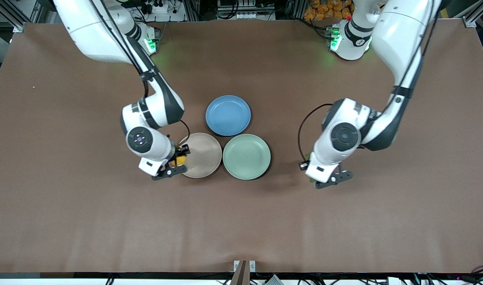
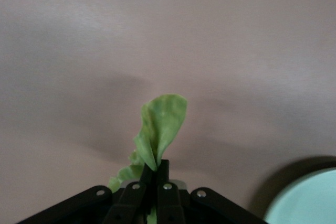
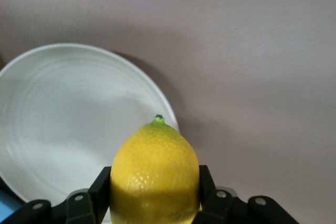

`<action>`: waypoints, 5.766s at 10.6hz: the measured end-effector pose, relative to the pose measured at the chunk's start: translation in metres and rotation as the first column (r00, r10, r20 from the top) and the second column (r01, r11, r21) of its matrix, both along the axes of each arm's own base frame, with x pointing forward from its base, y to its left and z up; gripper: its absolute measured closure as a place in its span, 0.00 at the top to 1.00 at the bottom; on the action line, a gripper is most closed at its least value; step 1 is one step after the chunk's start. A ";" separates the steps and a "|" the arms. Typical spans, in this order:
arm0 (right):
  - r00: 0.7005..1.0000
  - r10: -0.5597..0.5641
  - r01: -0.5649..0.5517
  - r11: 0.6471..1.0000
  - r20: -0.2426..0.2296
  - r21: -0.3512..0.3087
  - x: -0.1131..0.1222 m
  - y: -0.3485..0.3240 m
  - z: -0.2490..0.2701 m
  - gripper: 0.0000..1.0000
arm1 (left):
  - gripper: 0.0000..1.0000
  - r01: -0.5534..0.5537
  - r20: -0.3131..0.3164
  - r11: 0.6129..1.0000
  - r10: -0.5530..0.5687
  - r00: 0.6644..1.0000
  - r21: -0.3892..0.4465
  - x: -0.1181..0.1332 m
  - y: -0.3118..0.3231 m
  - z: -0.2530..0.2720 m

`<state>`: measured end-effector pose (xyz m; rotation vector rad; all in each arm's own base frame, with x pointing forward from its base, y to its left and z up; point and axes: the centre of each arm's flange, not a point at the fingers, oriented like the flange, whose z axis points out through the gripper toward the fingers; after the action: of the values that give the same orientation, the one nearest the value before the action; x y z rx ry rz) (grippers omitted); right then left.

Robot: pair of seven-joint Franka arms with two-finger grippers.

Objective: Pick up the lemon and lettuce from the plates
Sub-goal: 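Grasp the lemon with the right gripper while the left gripper carries lettuce, then release the lettuce onto the table with the left gripper, then raise the left gripper away while the right gripper carries the lemon, then open the right gripper to set the lemon on the table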

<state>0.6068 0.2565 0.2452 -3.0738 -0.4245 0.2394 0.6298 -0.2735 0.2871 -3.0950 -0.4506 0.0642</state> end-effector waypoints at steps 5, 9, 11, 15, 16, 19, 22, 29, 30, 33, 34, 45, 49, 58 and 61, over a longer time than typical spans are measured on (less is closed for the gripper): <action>0.997 -0.076 0.076 0.997 -0.016 0.005 0.057 -0.074 0.087 0.69 | 0.05 0.104 -0.100 0.995 -0.104 0.990 -0.007 -0.001 0.072 -0.024; 0.988 -0.152 0.152 0.988 -0.014 -0.005 0.070 -0.132 0.138 0.69 | 0.18 0.189 -0.218 0.982 -0.185 0.958 0.000 -0.011 0.096 -0.032; 0.985 -0.173 0.173 0.984 0.003 -0.037 0.070 -0.157 0.158 0.69 | 0.44 0.211 -0.272 0.977 -0.202 0.941 0.004 -0.019 0.095 -0.036; 0.976 -0.219 0.219 0.973 0.013 -0.074 0.063 -0.192 0.189 0.69 | 0.96 0.210 -0.261 0.978 -0.201 0.944 0.006 -0.016 0.096 -0.027; 0.972 -0.236 0.237 0.968 0.014 -0.080 0.062 -0.204 0.195 0.69 | 1.00 0.209 -0.252 0.978 -0.201 0.947 0.006 -0.014 0.096 -0.022; 0.976 -0.216 0.216 0.974 0.018 -0.073 0.058 -0.238 0.214 0.69 | 1.00 0.205 -0.207 0.979 -0.200 0.958 0.002 -0.002 0.093 -0.003; 0.973 -0.229 0.228 0.971 -0.005 -0.073 0.047 -0.261 0.230 0.69 | 1.00 0.205 -0.138 0.979 -0.203 0.969 -0.003 0.010 0.088 0.031; 0.964 -0.250 0.243 0.966 -0.090 -0.085 -0.001 -0.274 0.224 0.69 | 1.00 0.287 -0.057 0.955 -0.284 0.957 0.068 -0.007 0.094 0.075; 0.963 -0.257 0.250 0.965 -0.086 -0.084 -0.003 -0.279 0.217 0.69 | 1.00 0.298 -0.052 0.952 -0.294 0.954 0.076 -0.011 0.109 0.084; 0.966 -0.256 0.255 0.965 -0.015 -0.068 0.000 -0.281 0.172 0.69 | 1.00 0.317 0.008 0.947 -0.318 0.948 0.038 -0.027 0.161 0.140; 0.967 -0.255 0.255 0.965 0.002 -0.064 -0.002 -0.280 0.153 0.69 | 1.00 0.312 0.053 0.949 -0.313 0.948 0.040 -0.033 0.168 0.169; 0.969 -0.221 0.227 0.973 0.107 -0.043 -0.026 -0.286 -0.007 0.69 | 1.00 0.334 0.086 0.943 -0.332 0.939 -0.005 -0.086 0.181 0.315; 0.968 -0.224 0.230 0.972 0.110 -0.046 -0.026 -0.291 -0.047 0.69 | 1.00 0.343 0.058 0.939 -0.342 0.938 -0.015 -0.094 0.176 0.333; 0.971 -0.238 0.234 0.969 -0.038 -0.073 0.023 -0.301 0.035 1.00 | 1.00 0.339 0.042 0.941 -0.338 0.940 -0.018 -0.096 0.179 0.336; 0.970 -0.239 0.236 0.969 -0.037 -0.073 0.042 -0.302 0.084 1.00 | 1.00 0.339 0.038 0.941 -0.338 0.940 -0.019 -0.096 0.179 0.336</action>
<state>0.6484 -0.0454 0.3290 -3.1386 -0.0446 0.3215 0.5337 -0.0943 0.6227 -3.1498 0.0893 0.0118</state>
